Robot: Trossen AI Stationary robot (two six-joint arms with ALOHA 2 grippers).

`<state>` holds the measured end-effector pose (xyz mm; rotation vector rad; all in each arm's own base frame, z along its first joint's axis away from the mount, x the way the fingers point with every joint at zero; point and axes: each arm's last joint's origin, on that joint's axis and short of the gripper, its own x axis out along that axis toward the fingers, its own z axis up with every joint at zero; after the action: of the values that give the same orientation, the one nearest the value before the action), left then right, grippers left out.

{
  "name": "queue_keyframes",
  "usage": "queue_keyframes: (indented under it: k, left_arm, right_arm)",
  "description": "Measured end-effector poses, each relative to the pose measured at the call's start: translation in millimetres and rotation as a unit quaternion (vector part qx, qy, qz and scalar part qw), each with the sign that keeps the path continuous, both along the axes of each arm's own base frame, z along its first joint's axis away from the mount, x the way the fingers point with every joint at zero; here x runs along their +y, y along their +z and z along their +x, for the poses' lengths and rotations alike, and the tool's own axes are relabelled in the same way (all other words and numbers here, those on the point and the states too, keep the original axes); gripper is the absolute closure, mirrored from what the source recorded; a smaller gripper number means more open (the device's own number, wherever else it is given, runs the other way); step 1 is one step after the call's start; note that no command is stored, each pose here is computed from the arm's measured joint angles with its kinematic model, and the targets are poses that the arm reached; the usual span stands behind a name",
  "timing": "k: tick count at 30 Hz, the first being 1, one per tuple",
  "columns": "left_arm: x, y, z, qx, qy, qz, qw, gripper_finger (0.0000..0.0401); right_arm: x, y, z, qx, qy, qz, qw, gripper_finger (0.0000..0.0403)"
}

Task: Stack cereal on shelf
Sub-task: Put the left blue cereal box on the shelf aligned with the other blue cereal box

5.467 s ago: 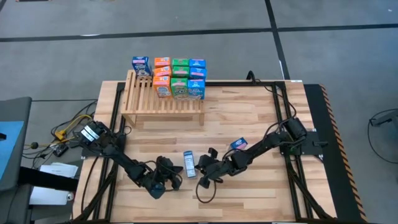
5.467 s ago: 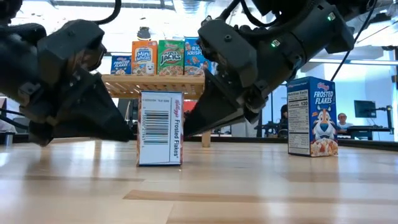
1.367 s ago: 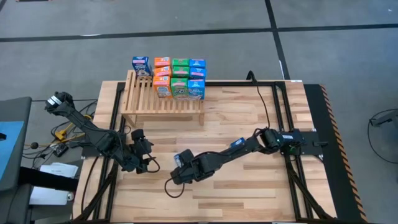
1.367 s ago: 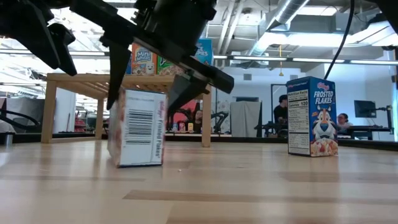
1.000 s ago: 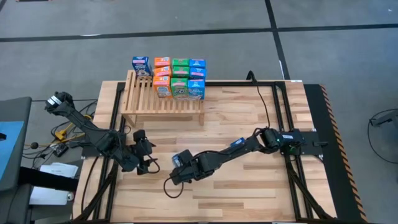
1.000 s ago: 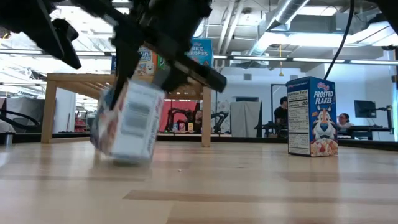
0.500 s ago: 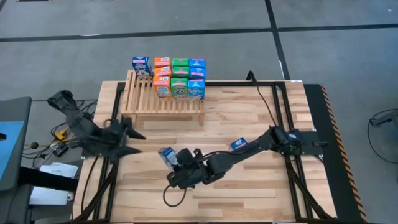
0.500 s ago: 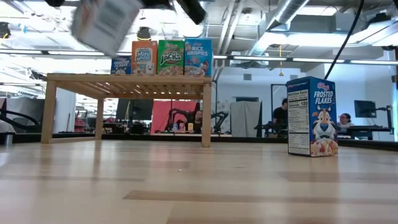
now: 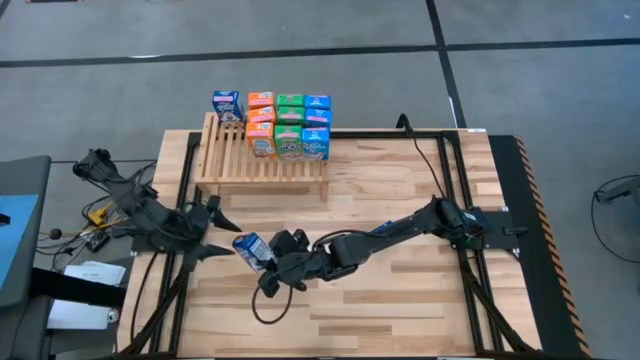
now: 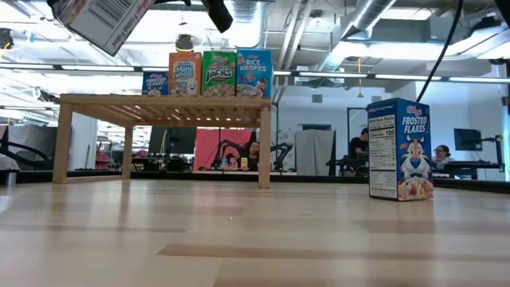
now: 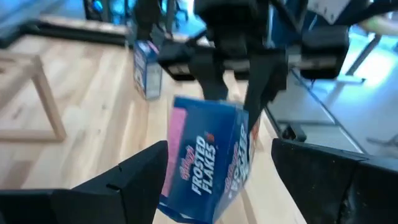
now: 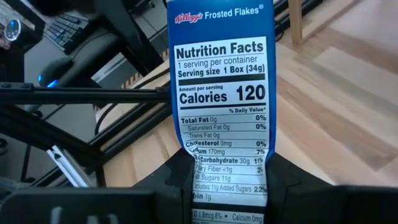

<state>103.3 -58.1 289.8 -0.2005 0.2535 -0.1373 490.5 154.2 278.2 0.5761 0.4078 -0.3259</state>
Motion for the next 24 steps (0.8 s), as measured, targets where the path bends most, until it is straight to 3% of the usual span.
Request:
queue_keyframes:
  k: [7, 11, 15, 20, 24]
  left_arm:
    - [-1.4, -5.0, 13.7, 0.021, 0.018, 0.003, 1.000, 0.0105]
    - [-1.9, -6.5, 18.7, 0.032, -0.009, -0.006, 0.999, 0.0098]
    - [-6.0, -3.0, 26.8, 0.018, -0.074, -0.025, 0.997, 0.0096]
    - [-5.9, -2.9, 32.4, 0.014, -0.074, -0.027, 0.997, 0.0099]
    - [-6.7, -3.1, 32.5, 0.018, -0.084, -0.033, 0.996, 0.0123]
  right_arm:
    - [6.0, 0.5, -1.2, -0.003, 0.011, -0.007, 1.000, 0.0269]
    - [11.5, 0.8, -2.6, -0.003, 0.026, -0.023, 0.999, 0.0269]
    - [12.1, 1.7, -2.2, -0.004, 0.038, -0.040, 0.998, 0.0269]
    - [12.2, 1.7, -1.8, -0.004, 0.049, -0.033, 0.998, 0.0269]
    - [12.3, 2.1, -1.6, -0.006, 0.049, -0.033, 0.998, 0.0269]
